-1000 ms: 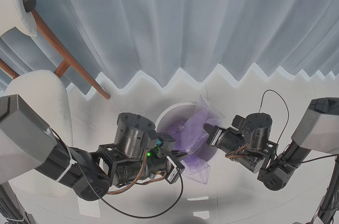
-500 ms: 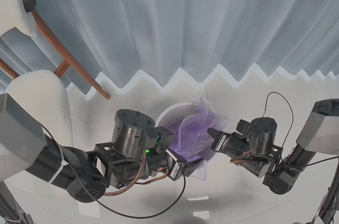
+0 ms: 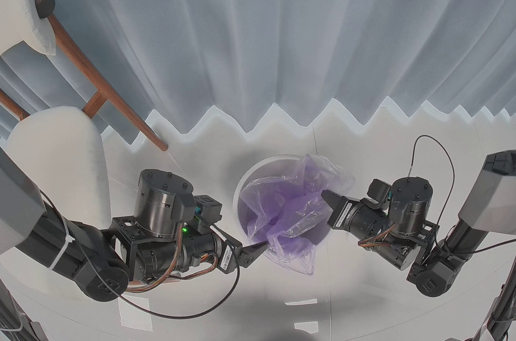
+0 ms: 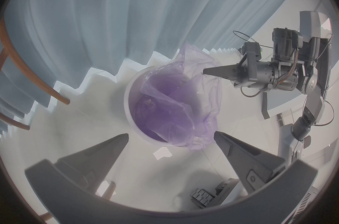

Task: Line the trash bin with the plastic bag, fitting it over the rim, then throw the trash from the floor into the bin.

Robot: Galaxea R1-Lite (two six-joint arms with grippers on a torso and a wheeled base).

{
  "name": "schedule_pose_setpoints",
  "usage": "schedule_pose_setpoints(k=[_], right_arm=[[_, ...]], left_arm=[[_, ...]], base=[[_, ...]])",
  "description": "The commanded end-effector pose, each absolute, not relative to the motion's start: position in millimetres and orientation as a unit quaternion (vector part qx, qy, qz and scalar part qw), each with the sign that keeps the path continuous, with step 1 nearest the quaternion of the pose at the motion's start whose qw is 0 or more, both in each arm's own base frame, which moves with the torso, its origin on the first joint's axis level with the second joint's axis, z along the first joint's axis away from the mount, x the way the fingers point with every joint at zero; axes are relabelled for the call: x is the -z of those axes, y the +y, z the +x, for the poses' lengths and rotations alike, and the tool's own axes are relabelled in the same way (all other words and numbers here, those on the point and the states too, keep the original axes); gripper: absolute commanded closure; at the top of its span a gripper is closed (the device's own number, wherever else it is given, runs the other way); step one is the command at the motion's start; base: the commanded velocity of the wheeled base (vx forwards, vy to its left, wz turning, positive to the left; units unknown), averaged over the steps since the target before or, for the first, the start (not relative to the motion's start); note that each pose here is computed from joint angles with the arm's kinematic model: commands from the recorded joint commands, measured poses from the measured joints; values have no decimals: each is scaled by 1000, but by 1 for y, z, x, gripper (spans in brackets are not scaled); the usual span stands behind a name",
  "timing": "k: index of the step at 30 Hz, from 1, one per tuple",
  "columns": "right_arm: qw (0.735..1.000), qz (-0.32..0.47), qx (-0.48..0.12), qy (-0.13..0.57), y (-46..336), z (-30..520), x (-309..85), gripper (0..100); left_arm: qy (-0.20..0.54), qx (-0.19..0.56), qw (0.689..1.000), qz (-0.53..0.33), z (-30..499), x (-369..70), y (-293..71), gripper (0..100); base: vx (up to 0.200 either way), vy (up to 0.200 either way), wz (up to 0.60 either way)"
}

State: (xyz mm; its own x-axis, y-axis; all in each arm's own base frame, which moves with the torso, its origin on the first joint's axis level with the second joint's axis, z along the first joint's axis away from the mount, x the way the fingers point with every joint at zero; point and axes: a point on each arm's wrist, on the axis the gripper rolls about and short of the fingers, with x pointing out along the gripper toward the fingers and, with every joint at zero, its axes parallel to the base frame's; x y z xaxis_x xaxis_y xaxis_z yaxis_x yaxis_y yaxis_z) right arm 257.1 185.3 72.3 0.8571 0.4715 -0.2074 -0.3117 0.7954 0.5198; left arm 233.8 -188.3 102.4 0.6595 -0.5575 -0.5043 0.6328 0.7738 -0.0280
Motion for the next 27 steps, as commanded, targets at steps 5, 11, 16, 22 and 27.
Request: schedule_pose_setpoints(k=[5, 11, 16, 22, 27], right_arm=[[934, 248, -210, 151, 181, 256, -83, 100], [933, 250, -212, 145, 180, 253, -87, 100], [936, 253, -201, 139, 170, 255, -91, 100], [936, 258, -203, 129, 167, 252, -99, 100], [936, 265, -186, 137, 147, 260, -95, 100]], left_arm=[[269, 324, 904, 80, 239, -89, -190, 0], [270, 320, 905, 80, 264, -75, -209, 0], [266, 317, 907, 80, 277, -70, -218, 100], [276, 302, 910, 65, 292, -58, -221, 100], [270, 289, 917, 47, 300, -64, -212, 100]], base=[[0, 0, 0], [0, 0, 0], [0, 0, 0], [0, 0, 0], [0, 0, 0]])
